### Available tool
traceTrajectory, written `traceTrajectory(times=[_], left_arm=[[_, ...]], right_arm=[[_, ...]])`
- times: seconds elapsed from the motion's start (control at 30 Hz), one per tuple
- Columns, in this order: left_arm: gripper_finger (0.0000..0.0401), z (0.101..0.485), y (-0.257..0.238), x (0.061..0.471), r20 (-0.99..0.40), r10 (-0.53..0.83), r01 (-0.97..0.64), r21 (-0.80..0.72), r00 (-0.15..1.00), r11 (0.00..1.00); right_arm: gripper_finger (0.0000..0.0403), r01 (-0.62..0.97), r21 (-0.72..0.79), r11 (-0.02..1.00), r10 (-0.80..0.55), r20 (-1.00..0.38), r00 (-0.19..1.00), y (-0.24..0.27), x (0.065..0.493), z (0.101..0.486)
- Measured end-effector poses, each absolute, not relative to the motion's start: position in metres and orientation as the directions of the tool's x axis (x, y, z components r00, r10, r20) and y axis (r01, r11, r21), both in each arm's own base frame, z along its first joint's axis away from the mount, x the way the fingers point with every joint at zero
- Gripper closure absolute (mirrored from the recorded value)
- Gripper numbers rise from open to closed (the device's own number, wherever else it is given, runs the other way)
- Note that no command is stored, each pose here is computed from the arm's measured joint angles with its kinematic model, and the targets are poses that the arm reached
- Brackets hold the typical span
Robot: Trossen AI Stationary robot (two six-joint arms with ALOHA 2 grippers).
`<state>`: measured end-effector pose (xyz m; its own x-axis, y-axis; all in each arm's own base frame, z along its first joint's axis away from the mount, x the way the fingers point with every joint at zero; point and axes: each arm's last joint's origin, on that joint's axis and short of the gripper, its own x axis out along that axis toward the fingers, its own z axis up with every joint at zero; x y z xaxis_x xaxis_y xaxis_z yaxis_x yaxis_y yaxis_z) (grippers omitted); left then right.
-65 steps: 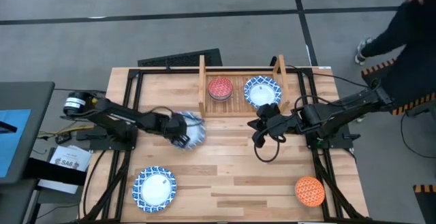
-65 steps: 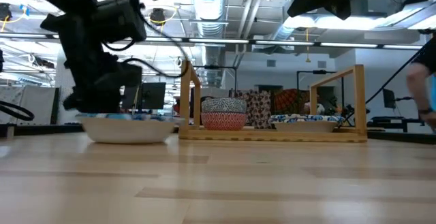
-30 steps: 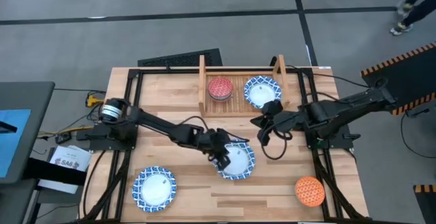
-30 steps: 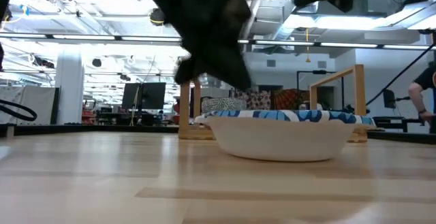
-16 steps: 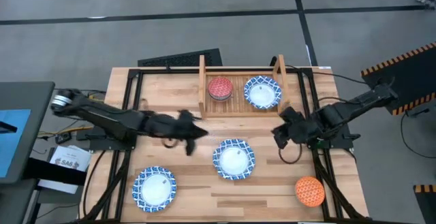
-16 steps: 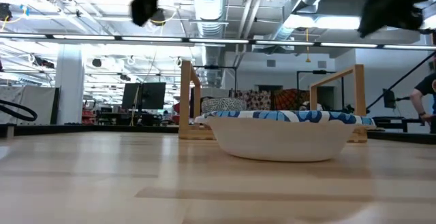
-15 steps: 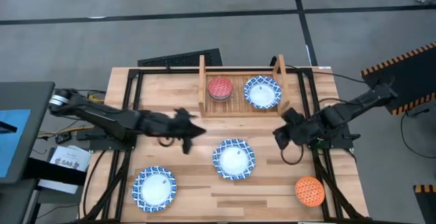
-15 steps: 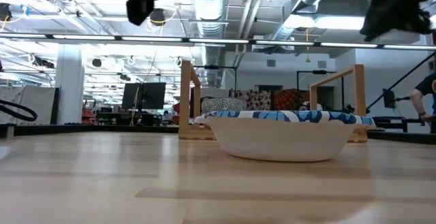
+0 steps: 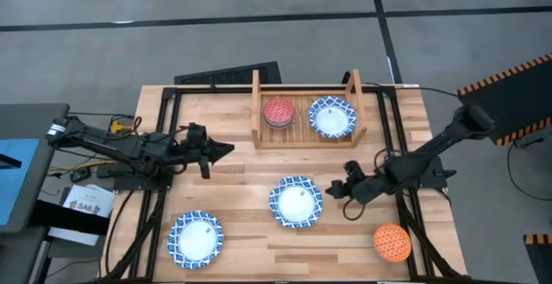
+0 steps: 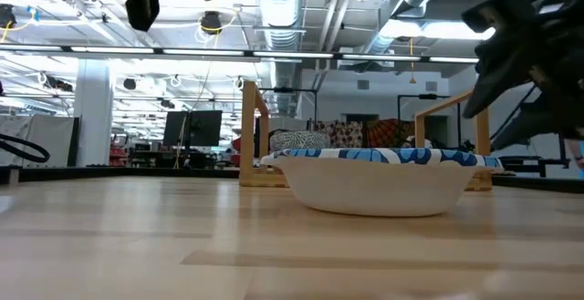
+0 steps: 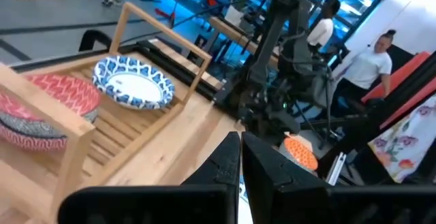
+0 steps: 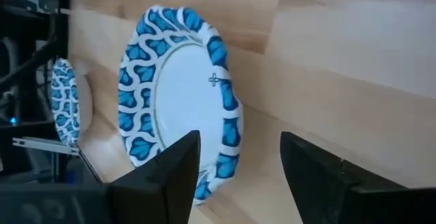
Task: Place and stack bowls onto a shelf
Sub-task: Stack the large blue pattern bowl into the blue pattern large bowl on the shelf
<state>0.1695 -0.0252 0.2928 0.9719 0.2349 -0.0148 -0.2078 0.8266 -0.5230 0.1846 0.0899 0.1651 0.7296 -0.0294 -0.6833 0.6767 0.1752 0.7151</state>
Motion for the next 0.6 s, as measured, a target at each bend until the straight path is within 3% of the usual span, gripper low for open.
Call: traceTrajectory(times=[0.6], left_arm=[[0.0401,0.285,-0.027,0.175,-0.072,0.207,-0.214,-0.515,0.976,0.83]], right_arm=[[0.0201,0.63,0.772,0.081,0.062,-0.635,0.77,0.114,0.228,0.111]])
